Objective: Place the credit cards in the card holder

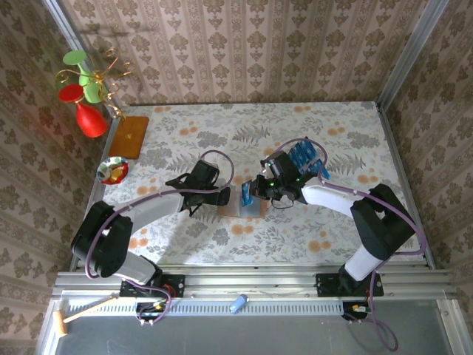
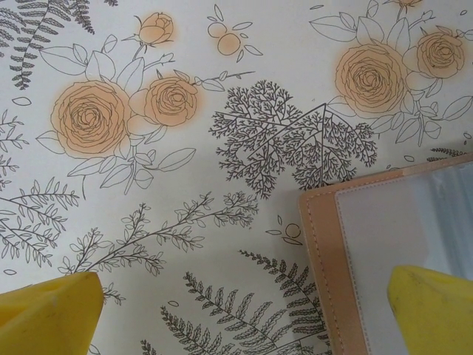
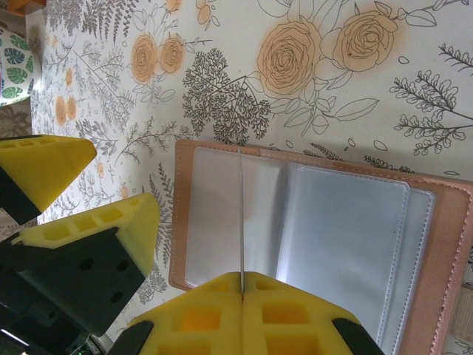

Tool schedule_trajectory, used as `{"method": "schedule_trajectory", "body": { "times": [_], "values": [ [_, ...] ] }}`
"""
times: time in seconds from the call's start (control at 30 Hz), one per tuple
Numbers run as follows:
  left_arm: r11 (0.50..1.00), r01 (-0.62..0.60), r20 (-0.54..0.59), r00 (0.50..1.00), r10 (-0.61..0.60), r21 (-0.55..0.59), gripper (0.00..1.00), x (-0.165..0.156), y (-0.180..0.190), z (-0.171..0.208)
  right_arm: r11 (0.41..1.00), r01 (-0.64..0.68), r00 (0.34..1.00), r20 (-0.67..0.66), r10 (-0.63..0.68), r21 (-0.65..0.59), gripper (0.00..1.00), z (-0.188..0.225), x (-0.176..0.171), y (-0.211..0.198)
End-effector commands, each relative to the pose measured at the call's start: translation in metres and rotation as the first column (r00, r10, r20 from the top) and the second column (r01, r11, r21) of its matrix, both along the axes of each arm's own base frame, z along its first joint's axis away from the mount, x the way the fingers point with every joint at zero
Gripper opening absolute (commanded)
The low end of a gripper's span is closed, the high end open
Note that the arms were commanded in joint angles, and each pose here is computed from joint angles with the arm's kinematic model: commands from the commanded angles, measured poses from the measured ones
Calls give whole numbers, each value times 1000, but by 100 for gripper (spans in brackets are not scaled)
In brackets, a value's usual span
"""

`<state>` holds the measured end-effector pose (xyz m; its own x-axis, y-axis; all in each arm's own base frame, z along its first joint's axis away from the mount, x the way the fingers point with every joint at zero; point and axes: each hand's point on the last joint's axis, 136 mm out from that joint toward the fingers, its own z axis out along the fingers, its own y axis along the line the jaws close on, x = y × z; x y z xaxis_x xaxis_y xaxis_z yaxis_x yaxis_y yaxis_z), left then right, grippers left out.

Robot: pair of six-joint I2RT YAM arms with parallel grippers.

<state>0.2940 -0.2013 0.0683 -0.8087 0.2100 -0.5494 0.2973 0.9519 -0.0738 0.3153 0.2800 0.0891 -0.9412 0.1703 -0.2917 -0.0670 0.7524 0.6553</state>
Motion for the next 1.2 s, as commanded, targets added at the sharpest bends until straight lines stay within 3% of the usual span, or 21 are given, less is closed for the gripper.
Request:
{"method": "schedule_trajectory", "body": {
  "times": [0.0, 0.43, 1.17],
  "values": [
    [1000, 13, 8, 1000, -13, 19, 100, 0, 1, -1, 1000, -6, 1000, -2, 6, -22, 0, -5, 1, 1],
    [999, 42, 2, 999, -42, -6, 100, -1, -7, -3, 999, -3, 1000, -17, 2, -34, 0, -14, 2, 1],
    [996, 20, -71, 997, -14, 88, 100, -18, 10, -44, 998, 19, 998, -62, -23, -54, 0, -44, -6, -14]
  ]
}}
